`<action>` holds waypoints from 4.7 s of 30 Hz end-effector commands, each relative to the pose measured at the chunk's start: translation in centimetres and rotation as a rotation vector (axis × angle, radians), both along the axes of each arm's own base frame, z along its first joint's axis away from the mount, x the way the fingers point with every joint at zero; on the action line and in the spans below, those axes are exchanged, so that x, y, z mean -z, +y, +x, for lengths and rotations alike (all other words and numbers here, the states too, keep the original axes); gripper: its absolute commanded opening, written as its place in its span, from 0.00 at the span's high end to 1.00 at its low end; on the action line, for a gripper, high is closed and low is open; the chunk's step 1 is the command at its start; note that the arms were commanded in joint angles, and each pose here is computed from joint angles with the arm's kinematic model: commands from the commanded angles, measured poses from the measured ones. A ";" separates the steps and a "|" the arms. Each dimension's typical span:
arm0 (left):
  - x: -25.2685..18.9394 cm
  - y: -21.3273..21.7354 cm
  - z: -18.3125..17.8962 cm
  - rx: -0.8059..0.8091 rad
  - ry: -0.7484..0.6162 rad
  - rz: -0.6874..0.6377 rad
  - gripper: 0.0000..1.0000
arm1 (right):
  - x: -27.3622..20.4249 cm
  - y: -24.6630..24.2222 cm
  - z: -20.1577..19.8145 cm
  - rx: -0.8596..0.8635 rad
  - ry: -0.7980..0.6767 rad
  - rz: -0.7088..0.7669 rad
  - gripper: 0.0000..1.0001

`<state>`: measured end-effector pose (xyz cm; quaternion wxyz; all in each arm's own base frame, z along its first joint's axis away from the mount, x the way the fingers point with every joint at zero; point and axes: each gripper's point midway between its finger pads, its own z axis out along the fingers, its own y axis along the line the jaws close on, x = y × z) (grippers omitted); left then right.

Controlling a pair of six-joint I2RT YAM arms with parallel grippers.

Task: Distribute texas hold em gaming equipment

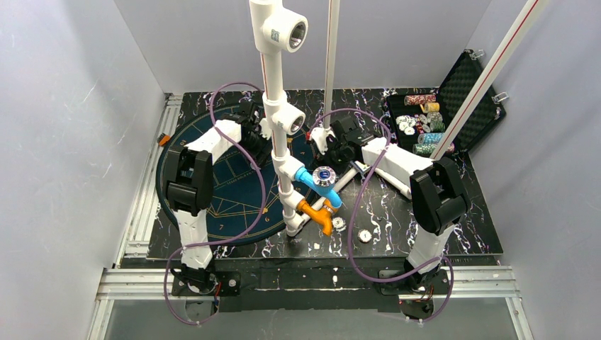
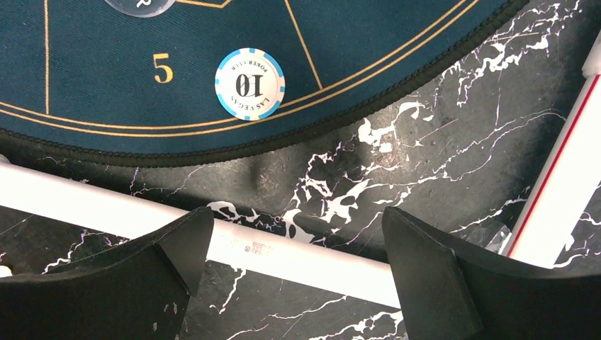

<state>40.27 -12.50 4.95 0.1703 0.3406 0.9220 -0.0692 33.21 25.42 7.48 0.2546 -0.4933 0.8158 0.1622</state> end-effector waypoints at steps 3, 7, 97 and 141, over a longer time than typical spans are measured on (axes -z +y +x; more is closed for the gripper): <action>0.6 -0.4 -1.0 0.022 0.037 0.022 0.42 | -1.9 0.6 0.8 -0.013 -0.058 0.060 0.02; 1.3 -0.5 -1.3 0.029 0.051 0.035 0.43 | -1.9 0.4 1.0 -0.007 -0.056 0.060 0.02; -6.3 14.7 -13.8 -0.325 0.005 -0.092 0.26 | -1.5 0.4 0.5 -0.012 -0.007 0.086 0.02; 3.3 0.0 -0.3 -0.029 0.047 0.037 0.56 | -1.0 -0.6 1.1 0.009 -0.031 0.034 0.02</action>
